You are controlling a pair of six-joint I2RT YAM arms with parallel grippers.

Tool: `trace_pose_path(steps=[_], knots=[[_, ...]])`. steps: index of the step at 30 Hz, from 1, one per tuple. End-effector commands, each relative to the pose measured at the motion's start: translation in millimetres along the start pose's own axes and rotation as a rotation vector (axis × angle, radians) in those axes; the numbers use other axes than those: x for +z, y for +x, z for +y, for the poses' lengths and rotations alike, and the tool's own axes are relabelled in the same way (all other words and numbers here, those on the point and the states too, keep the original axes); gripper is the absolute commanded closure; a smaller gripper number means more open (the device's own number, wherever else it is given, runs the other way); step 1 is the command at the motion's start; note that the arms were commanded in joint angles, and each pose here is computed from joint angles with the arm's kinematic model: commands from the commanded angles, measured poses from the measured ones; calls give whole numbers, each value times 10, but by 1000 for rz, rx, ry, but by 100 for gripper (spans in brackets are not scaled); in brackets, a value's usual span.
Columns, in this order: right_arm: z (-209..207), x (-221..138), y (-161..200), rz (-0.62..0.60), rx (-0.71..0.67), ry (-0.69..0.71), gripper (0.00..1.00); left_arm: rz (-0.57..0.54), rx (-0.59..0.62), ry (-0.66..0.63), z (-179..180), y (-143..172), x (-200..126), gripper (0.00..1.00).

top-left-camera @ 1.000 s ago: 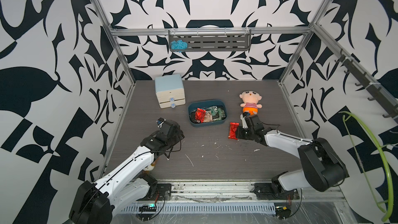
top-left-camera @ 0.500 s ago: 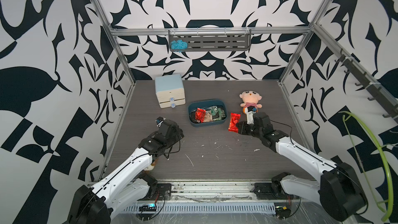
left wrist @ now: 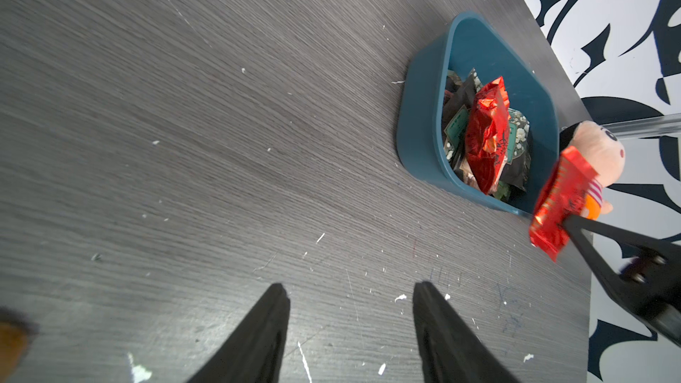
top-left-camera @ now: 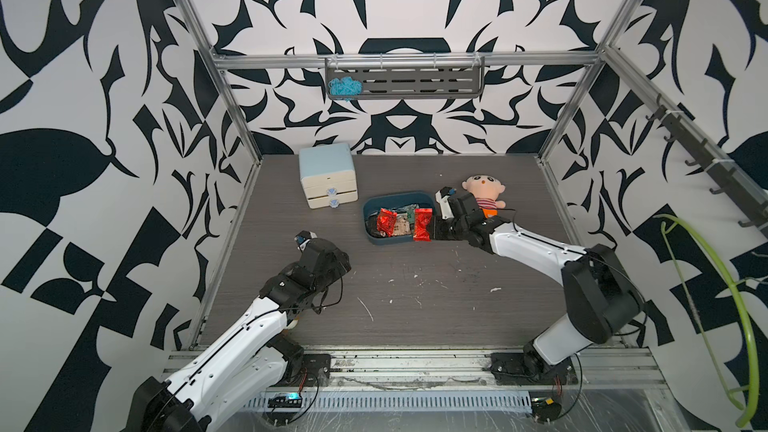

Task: Put the tea bags into the storage box
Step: Place the tea bag in the storage box, then reset both arms

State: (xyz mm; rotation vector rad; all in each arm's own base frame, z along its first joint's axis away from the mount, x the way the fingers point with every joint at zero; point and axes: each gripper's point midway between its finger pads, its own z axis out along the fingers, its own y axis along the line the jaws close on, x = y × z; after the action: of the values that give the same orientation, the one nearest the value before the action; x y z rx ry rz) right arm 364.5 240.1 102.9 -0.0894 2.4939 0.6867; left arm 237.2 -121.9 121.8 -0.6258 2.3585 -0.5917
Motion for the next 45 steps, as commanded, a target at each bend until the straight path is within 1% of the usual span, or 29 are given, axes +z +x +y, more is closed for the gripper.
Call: trace_pose_path(steps=[1, 10, 14, 15, 17, 20, 23, 26, 28, 29, 30, 31, 32, 33, 36, 37, 39, 40, 41, 43, 44, 45], knots=[[147, -20, -289, -54, -34, -16, 100, 22, 18, -15, 85, 76, -18, 40], [94, 298, -349, -1, -34, 23, 100, 19, 12, -21, 139, 92, -50, 40], [118, 344, -370, 17, -35, 18, 99, 14, 17, -27, 138, 73, -66, 40], [131, 329, -379, 16, -38, 17, 96, 12, 18, -28, 135, 67, -71, 41], [149, 266, -400, 11, -41, 17, 83, 5, 19, -33, 129, 42, -93, 40], [194, 103, -428, -13, -58, 9, 67, -11, 33, -29, 98, -4, -119, 40], [244, -107, -478, -60, -68, -1, 55, -26, 69, 9, -13, -65, -160, 38], [257, -359, -556, -126, -76, -6, 49, -46, 85, 55, -153, -139, -225, 36], [229, -507, -600, -169, -79, -7, 46, -64, 91, 48, -187, -206, -275, 33], [213, -573, -612, -187, -84, -7, 45, -74, 92, 30, -186, -246, -304, 27], [190, -634, -623, -205, -88, 0, 44, -79, 98, 15, -191, -280, -331, 22], [155, -697, -637, -225, -93, 14, 43, -78, 112, -1, -211, -311, -360, 14], [113, -752, -641, -244, -97, 29, 40, -71, 127, -14, -244, -340, -399, 5], [73, -794, -640, -259, -95, 44, 36, -58, 136, -27, -266, -351, -425, 1], [-3, -927, -643, -302, -91, 69, 24, -42, 170, -60, -349, -421, -466, 0], [-41, -977, -647, -321, -83, 89, 19, -45, 179, -71, -372, -451, -463, 0], [-89, -1091, -668, -362, -59, 115, 16, -51, 216, -68, -472, -517, -455, 0], [-101, -1154, -684, -387, -53, 122, 16, -60, 235, -69, -521, -561, -449, 0], [-105, -1220, -696, -414, -54, 125, 11, -79, 255, -78, -559, -625, -438, 0], [-122, -1344, -709, -468, -70, 132, 6, -129, 269, -119, -578, -766, -435, 0], [-152, -1417, -718, -501, -87, 150, 1, -145, 282, -134, -600, -822, -420, 0], [-178, -1477, -720, -530, -92, 159, 1, -161, 301, -134, -637, -871, -404, 0]])
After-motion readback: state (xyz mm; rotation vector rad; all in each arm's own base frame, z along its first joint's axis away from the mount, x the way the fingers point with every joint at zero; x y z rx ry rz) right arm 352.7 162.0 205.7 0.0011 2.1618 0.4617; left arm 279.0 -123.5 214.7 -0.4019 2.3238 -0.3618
